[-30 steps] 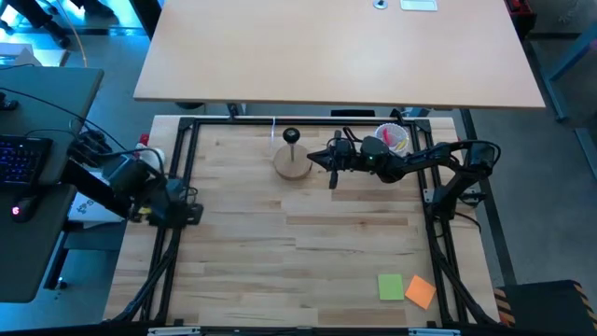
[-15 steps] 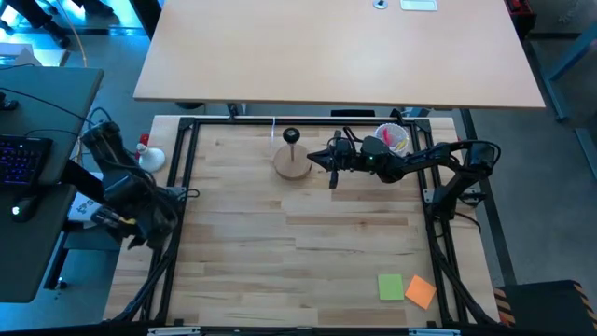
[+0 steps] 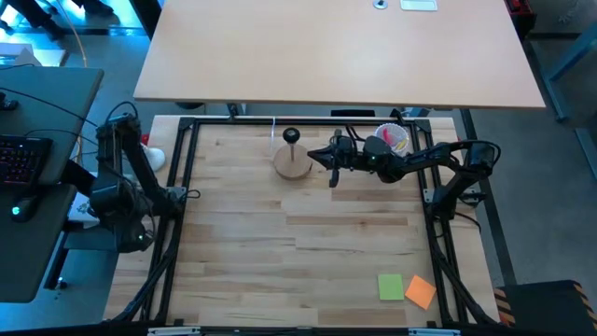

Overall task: Screw lightbulb
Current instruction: Remove the lightbulb from the brown lamp

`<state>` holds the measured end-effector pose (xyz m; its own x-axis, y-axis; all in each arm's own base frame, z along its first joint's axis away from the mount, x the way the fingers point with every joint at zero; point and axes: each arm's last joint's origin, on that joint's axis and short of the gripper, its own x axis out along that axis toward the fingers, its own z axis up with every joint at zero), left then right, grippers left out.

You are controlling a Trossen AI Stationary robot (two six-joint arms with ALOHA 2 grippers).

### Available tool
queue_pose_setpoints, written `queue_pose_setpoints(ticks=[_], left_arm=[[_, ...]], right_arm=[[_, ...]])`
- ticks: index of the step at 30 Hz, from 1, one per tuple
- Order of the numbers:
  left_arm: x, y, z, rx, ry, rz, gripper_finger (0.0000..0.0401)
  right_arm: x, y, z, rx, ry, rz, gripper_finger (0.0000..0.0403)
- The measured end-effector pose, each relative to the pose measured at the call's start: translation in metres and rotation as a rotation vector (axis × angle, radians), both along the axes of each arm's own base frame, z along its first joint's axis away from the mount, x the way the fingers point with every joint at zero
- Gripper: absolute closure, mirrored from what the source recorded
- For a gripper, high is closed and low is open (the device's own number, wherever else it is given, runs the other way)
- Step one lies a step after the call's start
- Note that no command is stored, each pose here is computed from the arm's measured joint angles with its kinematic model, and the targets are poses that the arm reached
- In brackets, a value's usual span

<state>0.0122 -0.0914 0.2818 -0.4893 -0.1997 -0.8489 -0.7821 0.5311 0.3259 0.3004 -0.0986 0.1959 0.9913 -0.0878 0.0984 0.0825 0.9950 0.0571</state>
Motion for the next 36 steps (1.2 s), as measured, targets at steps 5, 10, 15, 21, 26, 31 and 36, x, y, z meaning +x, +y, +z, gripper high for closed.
queue_pose_setpoints(ticks=[5, 10, 15, 21, 26, 31, 36], left_arm=[[-0.016, 0.001, 0.004, -0.063, 0.146, -0.155, 0.0271], [-0.031, 0.006, 0.004, -0.058, 0.193, -0.303, 0.0271], [-0.043, 0.013, -0.012, -0.015, 0.226, -0.469, 0.0271], [-0.058, 0.021, -0.022, 0.043, 0.307, -0.662, 0.0271], [-0.070, 0.024, -0.024, 0.116, 0.308, -0.787, 0.0271], [-0.082, 0.026, -0.030, 0.216, 0.291, -0.876, 0.0271], [-0.094, 0.026, -0.040, 0.332, 0.260, -0.952, 0.0271]], right_arm=[[0.005, -0.002, 0.008, 0.029, -0.028, -0.010, 0.0402], [0.014, -0.005, 0.017, 0.048, -0.017, -0.006, 0.0402], [0.025, -0.004, 0.026, 0.055, 0.012, 0.006, 0.0402], [0.038, -0.003, 0.043, 0.041, 0.027, 0.016, 0.0402], [0.048, -0.007, 0.058, 0.041, 0.050, 0.008, 0.0402], [0.055, -0.009, 0.070, 0.055, 0.091, -0.011, 0.0402], [0.060, -0.009, 0.079, 0.063, 0.115, -0.007, 0.0402]])
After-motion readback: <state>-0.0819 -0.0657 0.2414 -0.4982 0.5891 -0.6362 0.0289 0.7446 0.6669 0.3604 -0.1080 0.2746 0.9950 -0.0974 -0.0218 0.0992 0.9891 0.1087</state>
